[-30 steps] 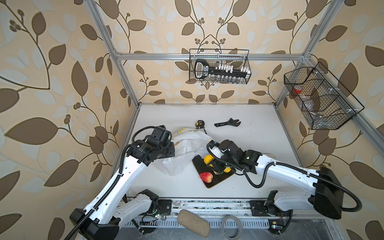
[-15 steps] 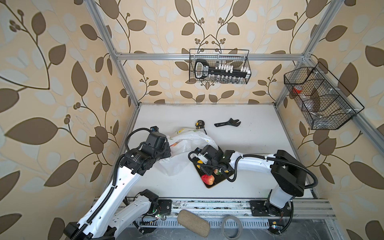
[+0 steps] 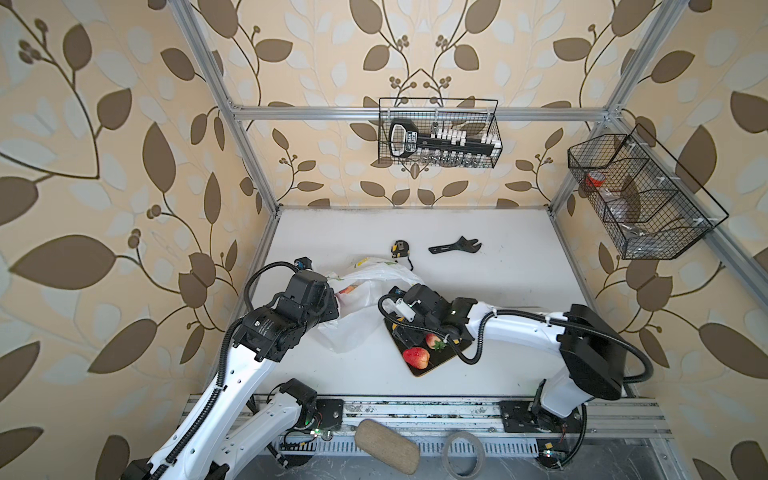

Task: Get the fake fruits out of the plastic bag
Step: 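Open the right gripper to release the pear on the mat, then move the right gripper back into the bag toward a red strawberry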

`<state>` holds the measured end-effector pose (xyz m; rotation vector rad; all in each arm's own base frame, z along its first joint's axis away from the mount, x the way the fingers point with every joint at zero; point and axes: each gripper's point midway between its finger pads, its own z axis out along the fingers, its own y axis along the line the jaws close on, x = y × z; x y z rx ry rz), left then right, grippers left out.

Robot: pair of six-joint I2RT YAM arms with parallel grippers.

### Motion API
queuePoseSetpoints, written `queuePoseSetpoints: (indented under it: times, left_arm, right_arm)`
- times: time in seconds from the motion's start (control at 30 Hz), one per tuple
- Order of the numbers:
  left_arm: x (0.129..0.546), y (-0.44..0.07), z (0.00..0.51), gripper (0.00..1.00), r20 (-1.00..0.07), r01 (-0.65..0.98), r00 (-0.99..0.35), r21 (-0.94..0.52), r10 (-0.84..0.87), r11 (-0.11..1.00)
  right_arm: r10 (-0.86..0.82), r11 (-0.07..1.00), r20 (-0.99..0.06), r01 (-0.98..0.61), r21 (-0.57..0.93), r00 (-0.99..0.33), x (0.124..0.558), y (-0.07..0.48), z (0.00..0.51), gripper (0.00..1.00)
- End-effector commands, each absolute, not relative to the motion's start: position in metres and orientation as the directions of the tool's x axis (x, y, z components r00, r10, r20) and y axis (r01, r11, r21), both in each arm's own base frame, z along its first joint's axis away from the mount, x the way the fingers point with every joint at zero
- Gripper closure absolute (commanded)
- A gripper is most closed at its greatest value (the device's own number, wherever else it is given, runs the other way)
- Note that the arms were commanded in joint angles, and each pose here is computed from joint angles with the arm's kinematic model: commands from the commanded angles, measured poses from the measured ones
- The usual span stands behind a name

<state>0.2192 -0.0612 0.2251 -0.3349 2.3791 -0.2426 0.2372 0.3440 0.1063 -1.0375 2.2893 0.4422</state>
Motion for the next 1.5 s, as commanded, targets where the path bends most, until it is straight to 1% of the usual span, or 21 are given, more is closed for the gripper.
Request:
queuePoseSetpoints:
  times: [0.0, 0.07, 0.13, 0.2, 0.27, 0.3, 0.37, 0.47, 0.6, 0.63, 0.73, 0.97, 1.13, 1.23, 1.33, 1.47]
  left_arm:
    - [0.219, -0.063, 0.229, 1.00, -0.644, -0.163, -0.694, -0.296, -0.323, 0.941]
    - [0.219, -0.066, 0.230, 1.00, -0.650, -0.141, -0.688, -0.315, -0.322, 0.938]
    - [0.218, -0.069, 0.231, 1.00, -0.655, -0.127, -0.682, -0.334, -0.326, 0.934]
    - [0.218, -0.072, 0.231, 1.00, -0.656, -0.112, -0.680, -0.350, -0.329, 0.930]
    - [0.217, -0.073, 0.232, 1.00, -0.655, -0.104, -0.680, -0.359, -0.329, 0.928]
    - [0.217, -0.074, 0.234, 1.00, -0.655, -0.099, -0.680, -0.362, -0.328, 0.927]
    - [0.217, -0.075, 0.236, 1.00, -0.656, -0.093, -0.679, -0.368, -0.329, 0.925]
    - [0.217, -0.077, 0.241, 1.00, -0.663, -0.076, -0.673, -0.381, -0.329, 0.922]
    - [0.216, -0.083, 0.256, 1.00, -0.673, -0.040, -0.659, -0.414, -0.336, 0.909]
    - [0.216, -0.085, 0.259, 1.00, -0.674, -0.031, -0.656, -0.424, -0.338, 0.905]
    - [0.215, -0.090, 0.269, 1.00, -0.678, 0.001, -0.650, -0.450, -0.341, 0.893]
    - [0.215, -0.095, 0.276, 1.00, -0.687, 0.041, -0.652, -0.456, -0.322, 0.889]
    - [0.216, -0.098, 0.274, 1.00, -0.683, 0.049, -0.658, -0.458, -0.317, 0.887]
    - [0.217, -0.098, 0.275, 1.00, -0.687, 0.053, -0.653, -0.462, -0.319, 0.885]
    - [0.217, -0.098, 0.279, 1.00, -0.693, 0.058, -0.645, -0.464, -0.321, 0.884]
    - [0.215, -0.097, 0.283, 1.00, -0.700, 0.060, -0.633, -0.470, -0.331, 0.881]
  right_arm:
    - [-0.479, 0.607, -0.724, -0.783, 0.135, -0.496, 0.230, 0.357, 0.156, 0.21]
    - [-0.393, 0.577, -0.779, -0.790, 0.204, -0.489, 0.230, 0.371, 0.181, 0.27]
    - [-0.284, 0.554, -0.819, -0.783, 0.284, -0.498, 0.235, 0.390, 0.201, 0.37]
    - [-0.201, 0.528, -0.827, -0.769, 0.360, -0.526, 0.245, 0.414, 0.212, 0.50]
    - [-0.174, 0.526, -0.819, -0.755, 0.392, -0.546, 0.256, 0.437, 0.209, 0.59]
    - [-0.167, 0.524, -0.818, -0.752, 0.399, -0.550, 0.262, 0.449, 0.206, 0.62]
    - [-0.155, 0.521, -0.814, -0.747, 0.414, -0.559, 0.270, 0.469, 0.196, 0.66]
    - [-0.135, 0.517, -0.807, -0.735, 0.438, -0.576, 0.282, 0.495, 0.180, 0.68]
    - [-0.075, 0.561, -0.798, -0.687, 0.462, -0.598, 0.307, 0.518, 0.154, 0.68]
    - [-0.064, 0.573, -0.795, -0.675, 0.465, -0.603, 0.312, 0.522, 0.149, 0.67]
    - [-0.031, 0.603, -0.790, -0.642, 0.473, -0.612, 0.329, 0.536, 0.132, 0.59]
    - [-0.027, 0.681, -0.778, -0.582, 0.445, -0.627, 0.351, 0.552, 0.085, 0.29]
    - [-0.079, 0.698, -0.779, -0.592, 0.402, -0.622, 0.352, 0.561, 0.058, 0.15]
    - [-0.125, 0.696, -0.774, -0.611, 0.378, -0.621, 0.349, 0.569, 0.043, 0.12]
    - [-0.176, 0.705, -0.763, -0.620, 0.343, -0.622, 0.348, 0.573, 0.025, 0.11]
    - [-0.217, 0.741, -0.748, -0.605, 0.292, -0.627, 0.352, 0.569, 0.005, 0.16]
